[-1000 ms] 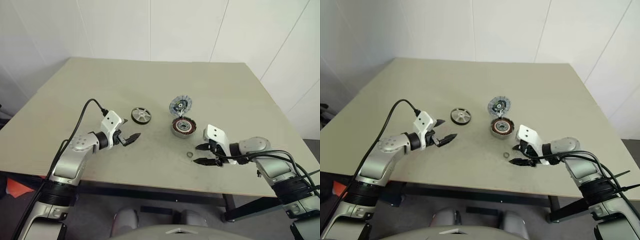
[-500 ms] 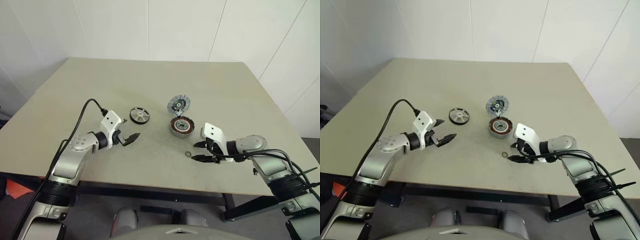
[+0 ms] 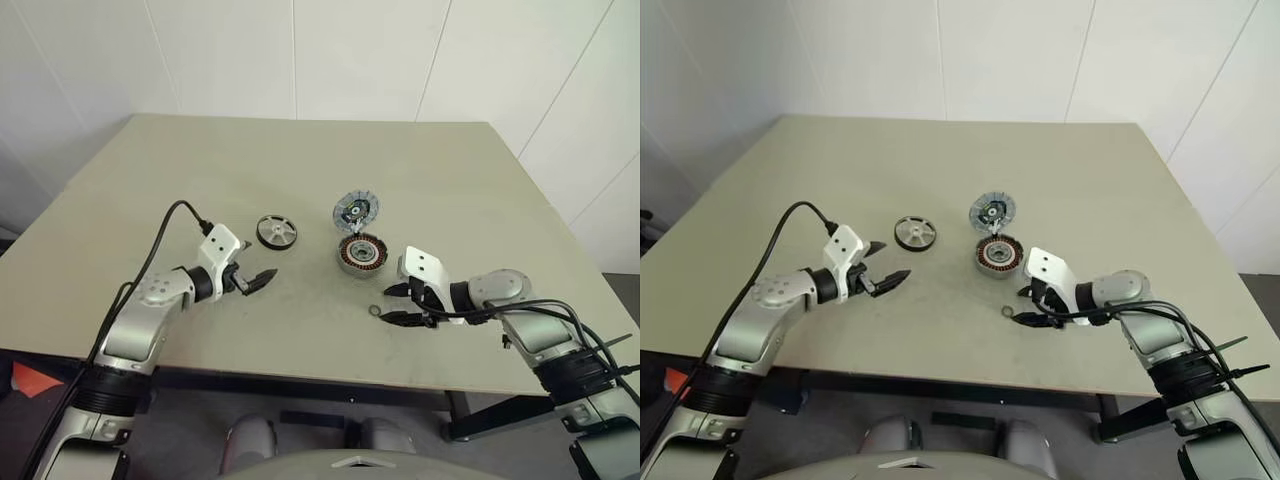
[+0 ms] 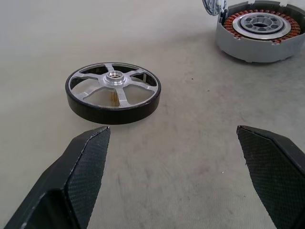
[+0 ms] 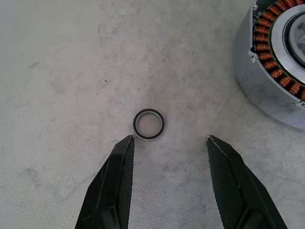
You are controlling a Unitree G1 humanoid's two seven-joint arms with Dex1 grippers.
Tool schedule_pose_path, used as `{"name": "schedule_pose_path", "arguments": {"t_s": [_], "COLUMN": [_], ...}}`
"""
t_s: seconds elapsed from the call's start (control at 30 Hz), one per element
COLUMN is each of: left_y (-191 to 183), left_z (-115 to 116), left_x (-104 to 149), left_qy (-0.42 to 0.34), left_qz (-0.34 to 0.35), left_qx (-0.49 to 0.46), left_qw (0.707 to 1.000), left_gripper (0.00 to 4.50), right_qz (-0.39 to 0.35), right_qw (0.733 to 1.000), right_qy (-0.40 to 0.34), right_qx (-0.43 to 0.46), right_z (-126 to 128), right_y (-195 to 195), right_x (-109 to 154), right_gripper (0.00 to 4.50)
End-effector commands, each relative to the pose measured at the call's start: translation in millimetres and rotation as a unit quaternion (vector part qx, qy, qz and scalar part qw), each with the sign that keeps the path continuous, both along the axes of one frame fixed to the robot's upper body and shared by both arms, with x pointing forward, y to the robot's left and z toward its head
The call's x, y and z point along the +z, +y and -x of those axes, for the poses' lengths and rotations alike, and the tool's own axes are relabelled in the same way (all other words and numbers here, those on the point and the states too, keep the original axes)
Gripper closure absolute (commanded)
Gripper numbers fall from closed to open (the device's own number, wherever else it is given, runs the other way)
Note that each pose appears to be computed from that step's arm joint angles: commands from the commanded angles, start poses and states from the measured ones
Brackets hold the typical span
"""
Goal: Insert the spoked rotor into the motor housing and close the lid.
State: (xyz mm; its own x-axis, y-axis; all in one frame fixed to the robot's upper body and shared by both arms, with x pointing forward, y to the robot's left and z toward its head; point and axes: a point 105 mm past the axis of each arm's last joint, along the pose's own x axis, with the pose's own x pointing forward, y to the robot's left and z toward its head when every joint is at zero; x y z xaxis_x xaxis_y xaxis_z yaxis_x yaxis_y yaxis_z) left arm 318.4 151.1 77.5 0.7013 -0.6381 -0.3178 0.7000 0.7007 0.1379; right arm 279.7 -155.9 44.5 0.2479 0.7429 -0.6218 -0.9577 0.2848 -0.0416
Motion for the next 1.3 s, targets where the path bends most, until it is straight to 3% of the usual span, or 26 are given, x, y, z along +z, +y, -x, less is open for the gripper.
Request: {"name": "schedule_pose_path", "arguments": {"t_s": [0.03, 0.37, 0.77, 0.87, 1.0, 1.27, 1.3], "left_y": [5, 9, 9, 8, 8, 7, 7], "left_z": [-1, -3, -7, -7, -7, -7, -7], "left_x": [17, 21, 25, 24, 24, 24, 24], "left_qy": [-0.028, -0.025, -0.028, -0.029, -0.029, -0.031, -0.031], "left_qz": [-0.002, -0.016, -0.024, -0.023, -0.021, -0.019, -0.019], "left_qx": [0.003, -0.006, -0.014, -0.013, -0.012, -0.008, -0.008], "left_qw": [1.000, 1.000, 0.999, 0.999, 0.999, 0.999, 0.999], "left_gripper": [0.00, 0.00, 0.00, 0.00, 0.00, 0.00, 0.00], "right_qz": [-0.028, -0.042, -0.005, 0.001, 0.006, 0.007, 0.006], "right_qw": [0.999, 0.996, 0.997, 0.998, 0.998, 0.999, 0.999], "right_qy": [0.009, -0.008, -0.054, -0.041, -0.045, -0.031, -0.032], "right_qx": [0.039, 0.073, 0.055, 0.051, 0.052, 0.039, 0.037], "right_z": [11, 19, 3, 2, 0, -4, -6], "right_y": [18, 27, 20, 16, 16, 14, 13], "right_x": [2, 2, -11, -13, -13, -13, -12], "right_gripper": [1.80, 1.80, 1.80, 2.44, 3.67, 3.67, 3.83]}}
